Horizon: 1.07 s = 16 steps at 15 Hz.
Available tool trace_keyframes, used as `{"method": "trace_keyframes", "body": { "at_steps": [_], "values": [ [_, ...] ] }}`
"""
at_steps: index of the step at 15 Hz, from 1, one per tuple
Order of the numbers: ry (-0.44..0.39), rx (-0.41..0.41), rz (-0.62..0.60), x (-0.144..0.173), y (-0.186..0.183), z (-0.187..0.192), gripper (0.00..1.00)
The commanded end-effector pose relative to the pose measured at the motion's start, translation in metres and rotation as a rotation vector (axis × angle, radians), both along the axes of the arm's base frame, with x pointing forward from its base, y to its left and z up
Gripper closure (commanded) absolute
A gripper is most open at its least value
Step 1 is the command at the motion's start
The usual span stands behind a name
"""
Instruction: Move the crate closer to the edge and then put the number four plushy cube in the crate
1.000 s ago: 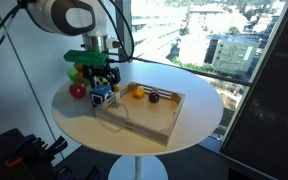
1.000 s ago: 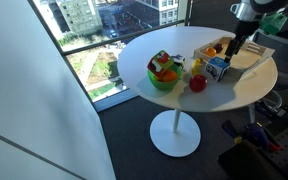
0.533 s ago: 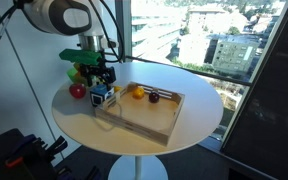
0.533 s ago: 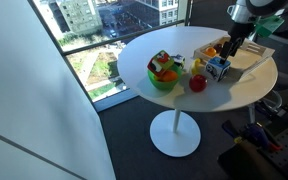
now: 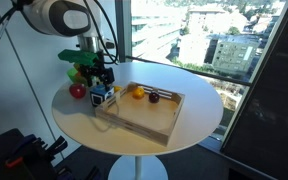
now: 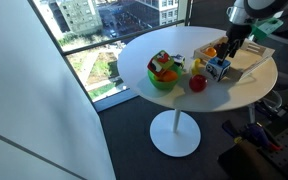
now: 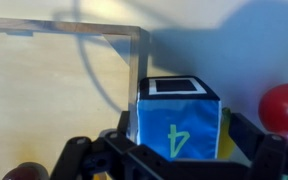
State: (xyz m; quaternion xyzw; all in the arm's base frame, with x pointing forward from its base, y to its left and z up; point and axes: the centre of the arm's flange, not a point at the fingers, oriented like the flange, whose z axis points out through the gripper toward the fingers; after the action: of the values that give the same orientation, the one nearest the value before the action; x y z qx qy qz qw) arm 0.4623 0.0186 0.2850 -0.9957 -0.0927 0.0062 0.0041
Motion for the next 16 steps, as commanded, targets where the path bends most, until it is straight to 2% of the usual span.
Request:
{"method": "trace_keyframes", "body": {
  "at_steps": [1,16],
  "values": [
    [-0.017,-0.035,-0.016,0.009,0.004,-0.002,0.0],
    [-0.024,-0.029,0.0,0.014,0.007,-0.02,0.0]
  ]
}}
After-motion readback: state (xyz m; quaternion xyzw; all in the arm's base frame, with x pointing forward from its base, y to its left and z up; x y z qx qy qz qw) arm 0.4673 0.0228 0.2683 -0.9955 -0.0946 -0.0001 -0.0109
